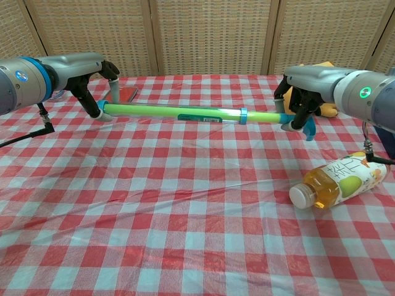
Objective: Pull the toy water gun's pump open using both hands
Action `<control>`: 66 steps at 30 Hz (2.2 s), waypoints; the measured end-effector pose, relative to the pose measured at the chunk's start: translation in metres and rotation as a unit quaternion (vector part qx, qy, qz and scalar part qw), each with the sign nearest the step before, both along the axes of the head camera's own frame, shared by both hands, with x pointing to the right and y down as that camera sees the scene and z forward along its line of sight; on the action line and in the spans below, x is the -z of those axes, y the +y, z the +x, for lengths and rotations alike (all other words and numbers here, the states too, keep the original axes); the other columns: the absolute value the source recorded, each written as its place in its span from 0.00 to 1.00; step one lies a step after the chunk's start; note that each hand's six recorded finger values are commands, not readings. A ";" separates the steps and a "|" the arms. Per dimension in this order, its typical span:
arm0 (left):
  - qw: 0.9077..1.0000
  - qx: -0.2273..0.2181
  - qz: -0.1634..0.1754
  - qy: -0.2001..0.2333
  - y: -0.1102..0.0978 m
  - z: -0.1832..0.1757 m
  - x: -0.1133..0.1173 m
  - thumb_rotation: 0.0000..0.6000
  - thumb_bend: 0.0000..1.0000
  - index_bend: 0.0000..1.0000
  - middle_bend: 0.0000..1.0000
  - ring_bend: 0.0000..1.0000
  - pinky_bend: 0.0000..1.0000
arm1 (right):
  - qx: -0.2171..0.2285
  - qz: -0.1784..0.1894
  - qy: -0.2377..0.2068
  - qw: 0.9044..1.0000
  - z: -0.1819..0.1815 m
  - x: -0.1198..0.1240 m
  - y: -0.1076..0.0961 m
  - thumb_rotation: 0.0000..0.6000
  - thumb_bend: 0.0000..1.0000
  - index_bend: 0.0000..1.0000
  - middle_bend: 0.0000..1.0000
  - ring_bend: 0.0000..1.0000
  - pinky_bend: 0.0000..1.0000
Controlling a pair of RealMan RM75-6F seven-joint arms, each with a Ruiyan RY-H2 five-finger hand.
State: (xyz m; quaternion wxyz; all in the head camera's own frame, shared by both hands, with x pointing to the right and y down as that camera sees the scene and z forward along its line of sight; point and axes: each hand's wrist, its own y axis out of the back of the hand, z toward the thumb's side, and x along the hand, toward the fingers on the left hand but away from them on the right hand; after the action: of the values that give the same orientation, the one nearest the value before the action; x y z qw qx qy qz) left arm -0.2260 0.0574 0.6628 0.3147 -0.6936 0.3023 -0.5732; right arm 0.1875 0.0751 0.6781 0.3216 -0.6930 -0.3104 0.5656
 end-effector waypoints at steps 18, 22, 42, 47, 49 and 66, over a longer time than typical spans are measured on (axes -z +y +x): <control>1.000 0.006 0.007 0.004 0.010 -0.008 0.007 1.00 0.31 0.53 0.00 0.00 0.00 | -0.001 0.011 0.020 1.000 0.014 0.003 -0.003 1.00 0.49 0.87 1.00 0.96 0.70; 1.000 0.008 0.006 0.001 0.015 -0.017 0.010 1.00 0.31 0.54 0.00 0.00 0.00 | -0.007 0.012 0.026 1.000 0.021 0.002 -0.005 1.00 0.49 0.87 1.00 0.96 0.70; 0.999 0.022 0.016 -0.040 0.022 -0.081 0.022 1.00 0.31 0.54 0.00 0.00 0.00 | -0.050 0.015 0.074 0.996 0.078 -0.005 -0.017 1.00 0.49 0.87 1.00 0.96 0.70; 0.998 0.024 0.014 -0.048 0.027 -0.093 0.022 1.00 0.31 0.54 0.00 0.00 0.00 | -0.063 0.022 0.088 0.994 0.095 -0.002 -0.023 1.00 0.49 0.87 1.00 0.96 0.70; 0.998 0.024 0.010 -0.051 0.028 -0.096 0.019 1.00 0.31 0.54 0.00 0.00 0.00 | -0.066 0.026 0.091 0.993 0.100 0.001 -0.025 1.00 0.49 0.87 1.00 0.96 0.70; 0.998 0.028 0.001 -0.060 0.029 -0.105 0.009 1.00 0.25 0.39 0.00 0.00 0.00 | -0.086 0.033 0.111 0.990 0.122 0.008 -0.033 1.00 0.38 0.73 0.90 0.85 0.64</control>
State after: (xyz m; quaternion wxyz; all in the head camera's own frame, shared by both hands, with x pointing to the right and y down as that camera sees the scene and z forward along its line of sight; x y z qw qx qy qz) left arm -0.3310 0.0859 0.6535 0.3171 -0.6488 0.3031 -0.6218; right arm 0.3097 0.0416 0.6699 0.3270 -0.5858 -0.3497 0.6539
